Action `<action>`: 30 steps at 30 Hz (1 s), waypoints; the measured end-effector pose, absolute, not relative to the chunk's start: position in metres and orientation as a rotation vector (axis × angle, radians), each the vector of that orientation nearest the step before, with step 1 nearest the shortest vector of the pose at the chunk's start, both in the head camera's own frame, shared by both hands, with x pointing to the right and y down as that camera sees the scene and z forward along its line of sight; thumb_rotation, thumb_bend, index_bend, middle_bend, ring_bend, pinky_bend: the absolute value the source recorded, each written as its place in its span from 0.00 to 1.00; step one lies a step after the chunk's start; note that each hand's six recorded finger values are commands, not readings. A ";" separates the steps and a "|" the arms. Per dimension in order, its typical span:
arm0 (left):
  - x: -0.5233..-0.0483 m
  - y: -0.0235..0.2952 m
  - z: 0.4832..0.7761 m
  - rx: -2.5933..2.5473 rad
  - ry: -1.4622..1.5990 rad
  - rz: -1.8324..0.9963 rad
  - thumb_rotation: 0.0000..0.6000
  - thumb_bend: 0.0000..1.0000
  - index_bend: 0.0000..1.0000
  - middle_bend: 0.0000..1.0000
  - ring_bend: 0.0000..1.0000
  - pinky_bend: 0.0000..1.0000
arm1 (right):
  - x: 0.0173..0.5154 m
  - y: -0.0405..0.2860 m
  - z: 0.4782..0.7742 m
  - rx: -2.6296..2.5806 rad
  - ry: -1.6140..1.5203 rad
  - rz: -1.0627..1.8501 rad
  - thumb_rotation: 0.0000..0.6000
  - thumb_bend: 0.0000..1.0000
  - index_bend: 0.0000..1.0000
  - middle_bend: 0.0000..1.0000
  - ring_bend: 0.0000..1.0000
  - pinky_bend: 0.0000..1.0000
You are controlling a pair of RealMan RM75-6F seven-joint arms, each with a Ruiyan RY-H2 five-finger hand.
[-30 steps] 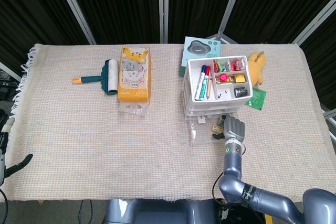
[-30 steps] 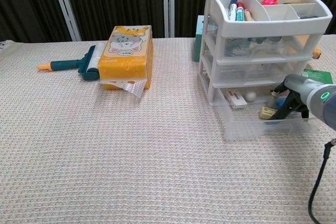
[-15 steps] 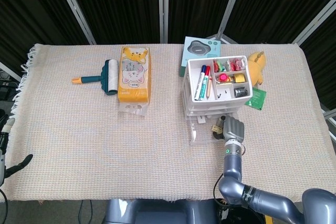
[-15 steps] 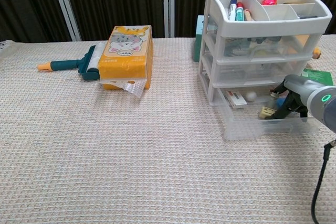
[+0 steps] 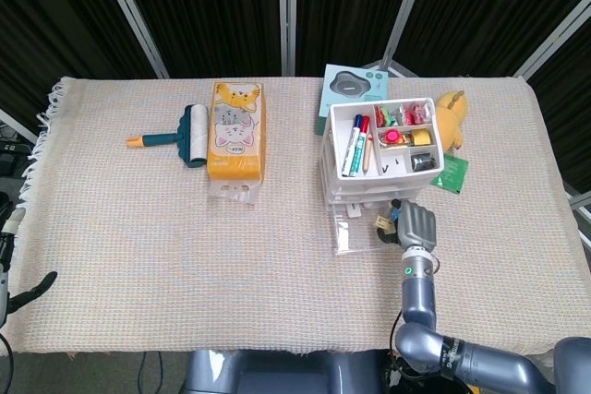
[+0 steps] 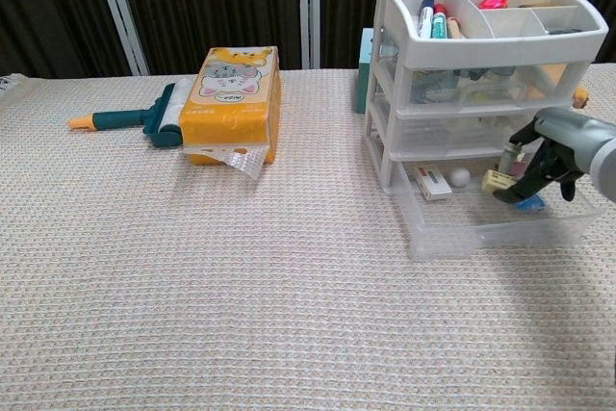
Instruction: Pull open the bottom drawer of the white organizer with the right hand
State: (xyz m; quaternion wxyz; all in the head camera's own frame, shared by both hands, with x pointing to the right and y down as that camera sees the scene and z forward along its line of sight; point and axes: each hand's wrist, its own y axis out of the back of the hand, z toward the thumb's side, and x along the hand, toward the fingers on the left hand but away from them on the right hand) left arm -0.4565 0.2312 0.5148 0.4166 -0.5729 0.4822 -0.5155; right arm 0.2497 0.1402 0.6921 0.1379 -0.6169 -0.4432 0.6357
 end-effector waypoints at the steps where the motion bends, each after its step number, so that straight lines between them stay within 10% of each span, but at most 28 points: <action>1: -0.456 0.231 0.515 -1.438 1.211 -1.294 1.00 0.04 0.00 0.00 0.00 0.00 | 0.251 0.139 0.686 -1.785 -1.293 1.819 1.00 0.29 0.57 1.00 1.00 0.69; 15: -0.454 0.233 0.515 -1.430 1.199 -1.294 1.00 0.04 0.00 0.00 0.00 0.00 | 0.321 0.132 0.638 -1.613 -1.429 1.760 1.00 0.28 0.56 1.00 1.00 0.69; 30: -0.445 0.232 0.521 -1.431 1.163 -1.305 1.00 0.04 0.00 0.00 0.00 0.00 | 0.425 0.145 0.667 -1.464 -1.516 1.959 1.00 0.25 0.46 1.00 1.00 0.69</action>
